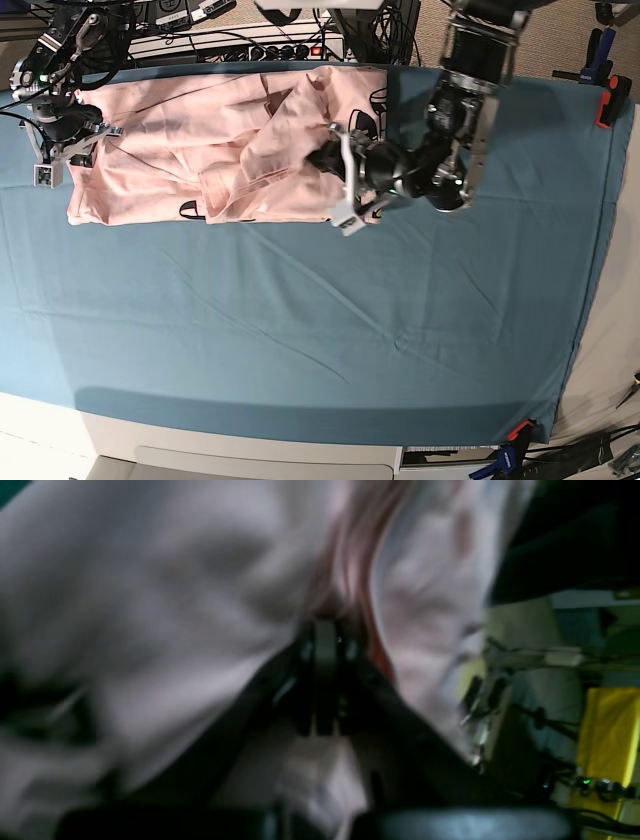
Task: Fold the T-shirt properly
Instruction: 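Lower the folded hem end onto the shirt and smooth it with the left gripper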
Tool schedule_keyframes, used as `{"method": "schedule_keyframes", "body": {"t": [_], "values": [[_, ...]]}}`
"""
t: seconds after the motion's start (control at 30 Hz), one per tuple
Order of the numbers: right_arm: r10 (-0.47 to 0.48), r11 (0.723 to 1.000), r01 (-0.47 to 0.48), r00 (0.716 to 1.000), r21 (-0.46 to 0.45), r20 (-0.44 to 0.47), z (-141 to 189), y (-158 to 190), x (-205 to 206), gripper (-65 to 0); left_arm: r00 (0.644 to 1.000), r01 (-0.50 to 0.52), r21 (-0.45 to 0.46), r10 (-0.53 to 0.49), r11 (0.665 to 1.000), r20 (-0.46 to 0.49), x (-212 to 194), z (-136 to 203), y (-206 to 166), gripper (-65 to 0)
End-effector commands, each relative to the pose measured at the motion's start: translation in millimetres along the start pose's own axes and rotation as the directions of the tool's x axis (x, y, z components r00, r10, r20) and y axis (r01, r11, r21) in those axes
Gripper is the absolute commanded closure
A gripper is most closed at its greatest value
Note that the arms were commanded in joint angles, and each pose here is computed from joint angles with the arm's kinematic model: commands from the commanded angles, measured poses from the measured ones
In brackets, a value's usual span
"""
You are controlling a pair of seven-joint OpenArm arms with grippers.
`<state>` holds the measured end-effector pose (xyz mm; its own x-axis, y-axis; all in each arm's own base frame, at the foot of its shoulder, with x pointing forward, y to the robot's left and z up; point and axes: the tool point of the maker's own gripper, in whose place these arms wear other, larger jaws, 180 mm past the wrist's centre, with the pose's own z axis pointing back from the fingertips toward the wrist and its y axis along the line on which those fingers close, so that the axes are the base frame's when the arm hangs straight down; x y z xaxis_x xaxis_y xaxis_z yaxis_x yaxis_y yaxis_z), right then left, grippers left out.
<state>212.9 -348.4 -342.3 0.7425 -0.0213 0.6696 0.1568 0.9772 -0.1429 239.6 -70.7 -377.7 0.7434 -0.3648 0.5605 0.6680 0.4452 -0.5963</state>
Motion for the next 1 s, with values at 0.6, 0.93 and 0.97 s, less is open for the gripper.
{"method": "schedule_keyframes", "body": {"t": [0.6,0.93,0.97], "values": [[0.011,1.0,-0.011,0.999,-0.009,0.05,4,-5,15,-12.4,0.975,0.213,-0.258,-0.222,0.942,-0.005,28,-64,-123,0.0],[0.011,1.0,-0.011,0.999,-0.009,0.049,4,-5,14,-12.4,0.958,0.269,0.03,-0.271,0.963,0.091,72,-20,-71,0.0],[0.011,1.0,-0.011,0.999,-0.009,0.05,4,-5,15,-12.4,0.962,0.253,0.074,-0.259,0.965,0.086,72,-14,-59,0.0]]}}
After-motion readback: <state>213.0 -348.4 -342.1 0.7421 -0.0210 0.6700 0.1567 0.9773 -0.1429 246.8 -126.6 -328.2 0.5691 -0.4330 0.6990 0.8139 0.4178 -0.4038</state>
